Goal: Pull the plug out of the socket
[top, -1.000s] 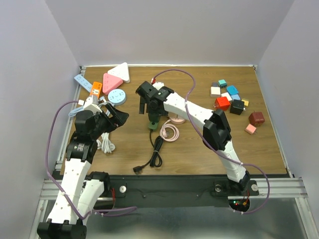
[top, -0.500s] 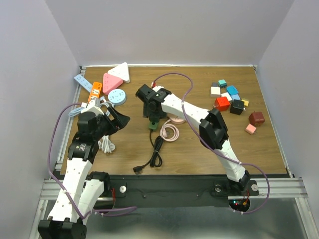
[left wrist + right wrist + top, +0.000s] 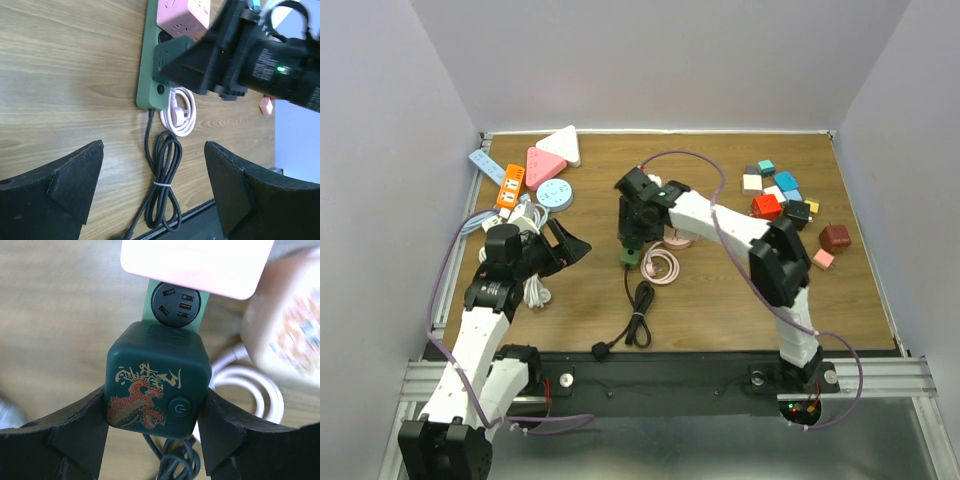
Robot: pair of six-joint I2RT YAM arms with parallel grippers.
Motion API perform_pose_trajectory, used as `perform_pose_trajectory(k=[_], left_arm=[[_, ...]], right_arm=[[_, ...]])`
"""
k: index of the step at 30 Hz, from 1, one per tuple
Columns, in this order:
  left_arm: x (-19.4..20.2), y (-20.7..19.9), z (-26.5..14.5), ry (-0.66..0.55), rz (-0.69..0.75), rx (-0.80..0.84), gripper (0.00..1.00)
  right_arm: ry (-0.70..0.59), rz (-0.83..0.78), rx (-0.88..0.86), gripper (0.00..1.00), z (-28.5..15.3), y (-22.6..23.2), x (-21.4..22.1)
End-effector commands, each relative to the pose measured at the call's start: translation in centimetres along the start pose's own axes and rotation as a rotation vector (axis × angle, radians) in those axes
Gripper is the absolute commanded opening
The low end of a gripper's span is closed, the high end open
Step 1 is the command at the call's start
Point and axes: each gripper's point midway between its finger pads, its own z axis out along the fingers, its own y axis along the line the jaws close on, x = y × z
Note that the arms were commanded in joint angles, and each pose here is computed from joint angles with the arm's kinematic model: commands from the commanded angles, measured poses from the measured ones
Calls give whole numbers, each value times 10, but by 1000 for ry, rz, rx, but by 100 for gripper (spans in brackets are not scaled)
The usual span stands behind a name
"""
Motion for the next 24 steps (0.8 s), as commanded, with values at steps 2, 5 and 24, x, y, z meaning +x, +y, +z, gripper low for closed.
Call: perform_pose_trajectory(k=[2, 5, 24], left_arm=[[5, -14, 6, 32, 52, 102, 94], [8, -7, 16, 54, 28, 70, 94], [34, 9, 102, 124, -127, 5, 94]], right_arm=[[-93, -16, -549, 0, -101, 53, -51], [-82, -114, -586, 0, -106, 43, -42], [87, -188, -763, 0, -88, 37, 22]])
